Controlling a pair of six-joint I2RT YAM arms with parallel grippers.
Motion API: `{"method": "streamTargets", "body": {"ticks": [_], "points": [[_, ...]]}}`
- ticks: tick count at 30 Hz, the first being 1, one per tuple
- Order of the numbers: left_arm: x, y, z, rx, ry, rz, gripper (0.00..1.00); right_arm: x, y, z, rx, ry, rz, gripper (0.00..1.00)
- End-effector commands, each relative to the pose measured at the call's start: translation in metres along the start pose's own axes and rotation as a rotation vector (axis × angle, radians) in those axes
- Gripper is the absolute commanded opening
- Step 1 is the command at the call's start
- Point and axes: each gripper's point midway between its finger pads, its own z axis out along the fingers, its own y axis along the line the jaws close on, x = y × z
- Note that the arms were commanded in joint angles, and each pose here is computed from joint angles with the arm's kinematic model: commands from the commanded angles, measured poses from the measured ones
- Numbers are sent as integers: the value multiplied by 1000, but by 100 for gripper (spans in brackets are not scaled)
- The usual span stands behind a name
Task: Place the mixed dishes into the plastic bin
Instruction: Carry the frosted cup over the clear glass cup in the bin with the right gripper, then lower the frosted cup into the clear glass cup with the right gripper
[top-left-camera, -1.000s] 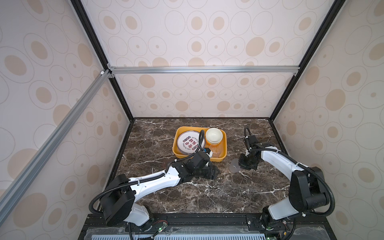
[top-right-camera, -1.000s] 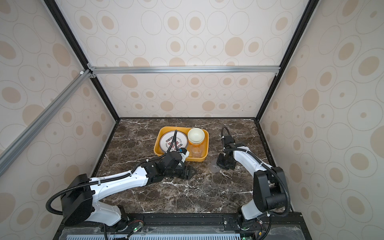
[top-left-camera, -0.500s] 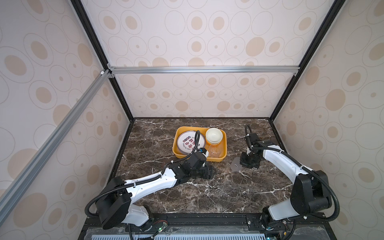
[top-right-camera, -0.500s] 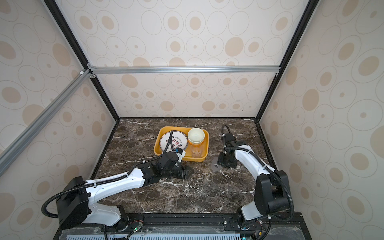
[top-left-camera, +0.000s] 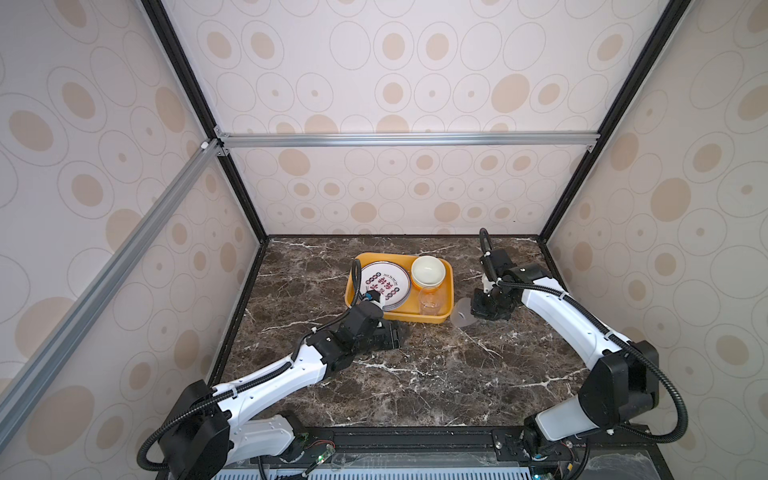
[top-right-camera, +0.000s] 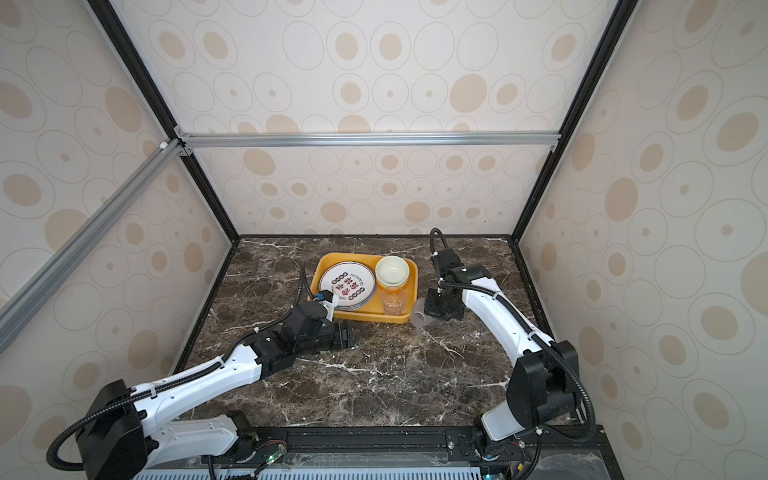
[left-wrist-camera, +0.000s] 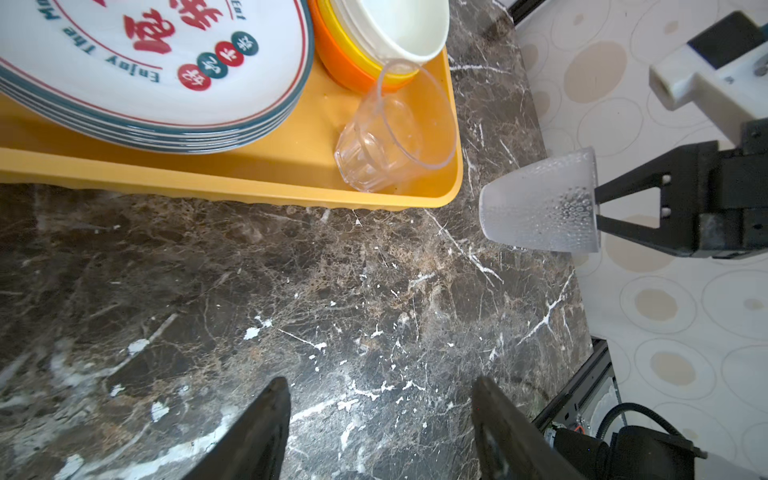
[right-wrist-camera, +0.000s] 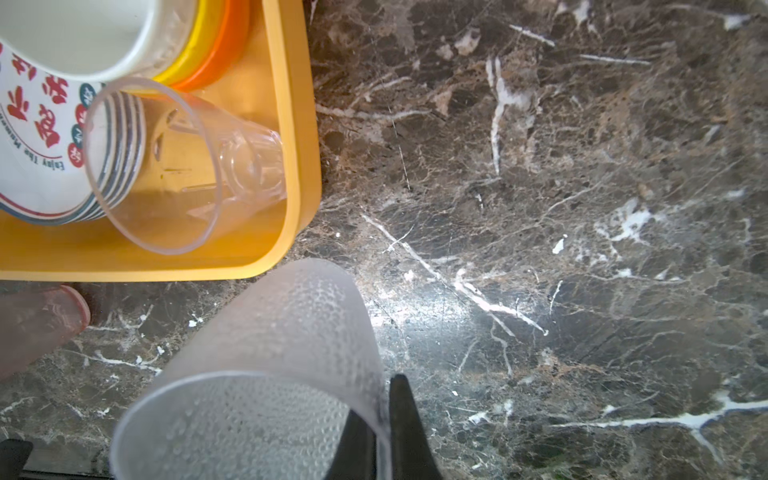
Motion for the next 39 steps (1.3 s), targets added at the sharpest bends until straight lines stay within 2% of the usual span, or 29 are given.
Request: {"method": "streamTargets", "body": {"ticks": [1, 20, 39], "points": [[-14, 1, -9, 11, -53, -42, 69, 0, 5, -4, 28, 19, -36, 3], [-31, 17, -31, -11, -87, -69, 70, -42, 64, -13, 3, 4, -156, 4], [-28, 29, -28, -29, -79, -97, 70, -65, 86, 26, 32, 79, -207, 4]]}}
